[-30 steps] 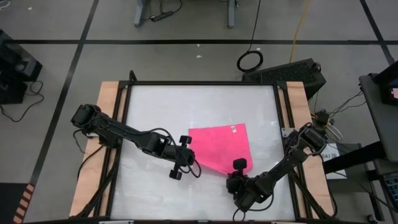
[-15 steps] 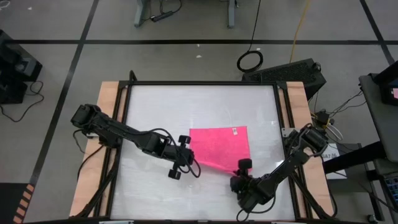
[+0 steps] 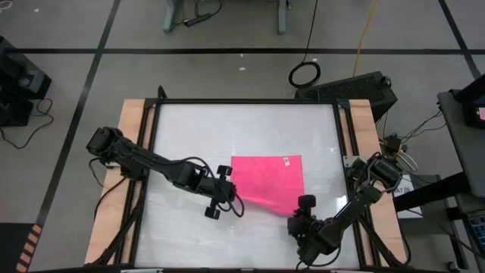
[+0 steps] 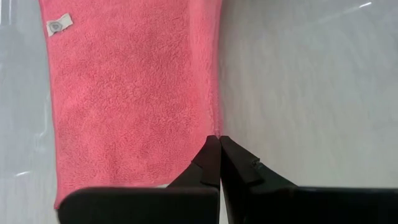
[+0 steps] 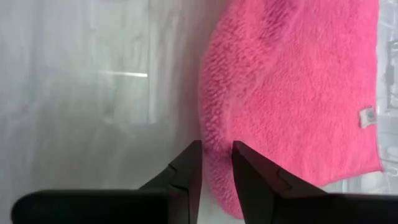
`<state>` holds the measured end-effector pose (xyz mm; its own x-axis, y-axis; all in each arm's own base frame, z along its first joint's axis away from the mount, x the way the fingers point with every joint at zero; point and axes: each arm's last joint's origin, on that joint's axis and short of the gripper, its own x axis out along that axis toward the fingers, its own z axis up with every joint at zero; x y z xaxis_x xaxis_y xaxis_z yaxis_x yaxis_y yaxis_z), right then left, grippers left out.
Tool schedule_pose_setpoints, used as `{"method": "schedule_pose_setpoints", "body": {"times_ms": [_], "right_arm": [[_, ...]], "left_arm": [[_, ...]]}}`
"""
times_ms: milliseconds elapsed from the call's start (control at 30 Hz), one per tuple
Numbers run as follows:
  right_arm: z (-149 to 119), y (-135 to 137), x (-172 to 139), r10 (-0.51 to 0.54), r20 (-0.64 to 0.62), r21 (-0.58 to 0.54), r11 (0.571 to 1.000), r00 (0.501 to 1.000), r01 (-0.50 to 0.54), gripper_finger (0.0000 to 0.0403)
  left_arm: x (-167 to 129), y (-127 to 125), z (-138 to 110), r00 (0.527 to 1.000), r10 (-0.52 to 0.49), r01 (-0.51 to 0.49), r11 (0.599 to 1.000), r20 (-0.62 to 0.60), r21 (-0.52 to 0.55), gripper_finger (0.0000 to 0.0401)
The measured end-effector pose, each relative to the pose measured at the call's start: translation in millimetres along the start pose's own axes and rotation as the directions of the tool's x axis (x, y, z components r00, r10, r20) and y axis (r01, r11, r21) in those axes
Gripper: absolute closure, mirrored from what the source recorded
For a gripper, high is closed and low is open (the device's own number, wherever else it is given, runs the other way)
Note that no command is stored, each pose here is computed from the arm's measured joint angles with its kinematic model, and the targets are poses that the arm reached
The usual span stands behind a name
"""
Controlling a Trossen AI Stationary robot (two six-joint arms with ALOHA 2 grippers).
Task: Roll towel
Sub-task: Fold the pink towel
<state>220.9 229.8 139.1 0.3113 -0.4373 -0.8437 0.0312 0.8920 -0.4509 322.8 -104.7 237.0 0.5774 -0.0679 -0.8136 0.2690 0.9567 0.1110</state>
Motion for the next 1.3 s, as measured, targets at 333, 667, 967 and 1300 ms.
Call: {"method": "schedule_pose_setpoints", "body": {"times_ms": [333,667,967,1300], "right_arm": [[1,-2,1,0.002,-0.012,-0.028,1.000,1.000,-0.002,0.0372],[6,-5,-11,0.119,-0.011,-0.017,0.993,0.993,-0.119,0.0401],[13,-47,-53,0.160,0.118,0.052,0.985,0.980,-0.167,0.0402],[34,-112,-28,0.074,-0.032,0.036,0.997,0.997,-0.073,0.0403]], "left_arm": [[-1,-4,-1,1.000,0.001,-0.001,1.000,-0.013,-0.014,0.0400],[-3,-20,-7,0.997,-0.020,0.018,0.999,-0.070,-0.033,0.0400],[-4,-26,-8,0.997,0.053,-0.053,0.999,-0.064,-0.009,0.0400],[1,26,-6,0.961,0.267,-0.272,0.958,-0.065,-0.089,0.0400]]}}
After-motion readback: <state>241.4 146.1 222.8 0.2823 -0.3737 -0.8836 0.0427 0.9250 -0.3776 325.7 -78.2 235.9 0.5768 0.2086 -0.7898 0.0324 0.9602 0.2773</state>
